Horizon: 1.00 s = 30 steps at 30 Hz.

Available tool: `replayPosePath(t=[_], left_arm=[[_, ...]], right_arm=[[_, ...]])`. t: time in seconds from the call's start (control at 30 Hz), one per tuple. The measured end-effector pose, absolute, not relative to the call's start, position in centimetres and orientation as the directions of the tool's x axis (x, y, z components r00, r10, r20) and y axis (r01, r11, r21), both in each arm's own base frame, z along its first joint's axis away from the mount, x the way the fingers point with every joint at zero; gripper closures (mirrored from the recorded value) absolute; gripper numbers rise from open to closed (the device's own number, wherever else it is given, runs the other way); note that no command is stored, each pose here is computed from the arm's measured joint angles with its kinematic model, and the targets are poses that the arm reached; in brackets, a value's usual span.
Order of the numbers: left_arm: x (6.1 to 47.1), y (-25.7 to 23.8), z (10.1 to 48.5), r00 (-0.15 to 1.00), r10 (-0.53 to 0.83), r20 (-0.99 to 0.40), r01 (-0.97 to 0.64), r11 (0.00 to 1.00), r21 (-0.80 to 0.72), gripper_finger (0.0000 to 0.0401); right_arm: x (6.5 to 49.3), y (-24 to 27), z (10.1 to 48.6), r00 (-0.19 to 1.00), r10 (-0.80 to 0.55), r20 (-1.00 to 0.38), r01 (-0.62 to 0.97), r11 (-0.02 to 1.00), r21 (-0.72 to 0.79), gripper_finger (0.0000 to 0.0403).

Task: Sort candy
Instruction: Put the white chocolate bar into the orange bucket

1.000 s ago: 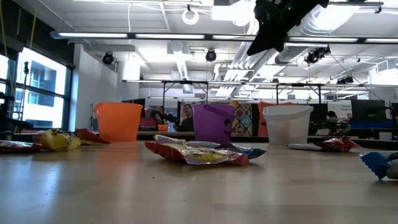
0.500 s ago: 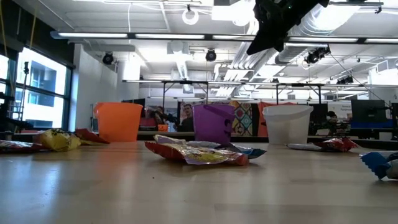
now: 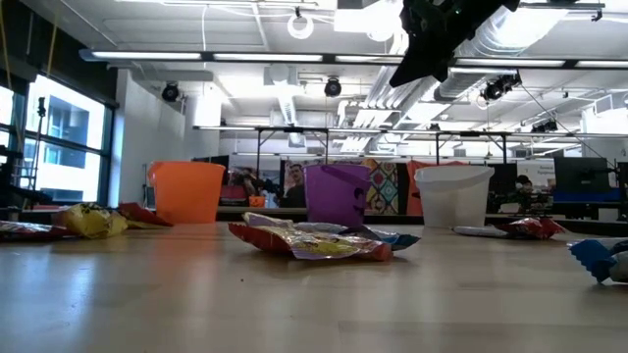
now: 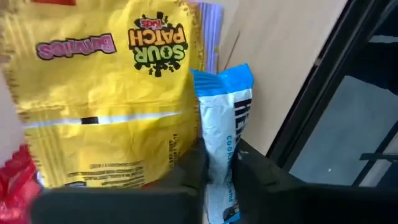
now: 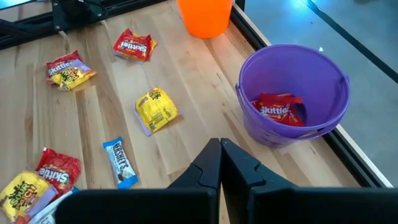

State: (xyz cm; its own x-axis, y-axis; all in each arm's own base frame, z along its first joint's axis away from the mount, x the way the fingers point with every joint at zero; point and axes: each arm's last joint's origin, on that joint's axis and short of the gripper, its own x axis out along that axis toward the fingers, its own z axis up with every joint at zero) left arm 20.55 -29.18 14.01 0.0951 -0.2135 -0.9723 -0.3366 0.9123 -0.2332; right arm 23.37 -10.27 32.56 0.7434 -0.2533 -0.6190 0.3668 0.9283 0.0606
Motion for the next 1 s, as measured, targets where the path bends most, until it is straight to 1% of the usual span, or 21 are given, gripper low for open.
replayPosePath(t=[0.07,0.2,0.37,0.43,0.53,0.67,0.83,1.0], left_arm=[[20.8,-28.7,14.8,0.129,-0.219,-0.967,-0.335,0.908,-0.250,0.0388],[21.8,-27.1,18.5,0.227,-0.268,-0.936,-0.341,0.879,-0.334,0.0382],[23.1,-22.7,23.7,0.384,-0.246,-0.890,-0.369,0.843,-0.392,0.0389],[23.5,-20.0,25.4,0.422,-0.194,-0.886,-0.404,0.835,-0.375,0.0390],[23.9,-15.2,27.5,0.451,-0.078,-0.889,-0.492,0.810,-0.320,0.0391],[24.7,-8.2,29.4,0.469,0.053,-0.881,-0.615,0.736,-0.283,0.0392],[25.1,-0.3,30.9,0.511,0.200,-0.836,-0.723,0.626,-0.292,0.0393],[24.3,6.3,31.4,0.476,0.330,-0.815,-0.808,0.529,-0.258,0.0393]], right_arm=[[23.4,-10.3,32.6,0.743,-0.254,-0.619,0.368,0.928,0.061,0.0403],[23.4,-10.3,32.6,0.743,-0.254,-0.619,0.368,0.928,0.061,0.0403],[23.4,-10.3,32.6,0.743,-0.254,-0.619,0.371,0.926,0.065,0.0403],[23.4,-10.3,32.6,0.743,-0.254,-0.619,0.369,0.927,0.063,0.0403],[23.4,-10.3,32.6,0.744,-0.254,-0.618,0.368,0.928,0.061,0.0403],[23.4,-10.3,32.6,0.744,-0.254,-0.618,0.360,0.932,0.049,0.0403],[23.4,-10.4,32.6,0.748,-0.258,-0.611,0.354,0.934,0.039,0.0403],[23.2,-10.7,32.6,0.745,-0.269,-0.610,0.370,0.928,0.042,0.0403]])
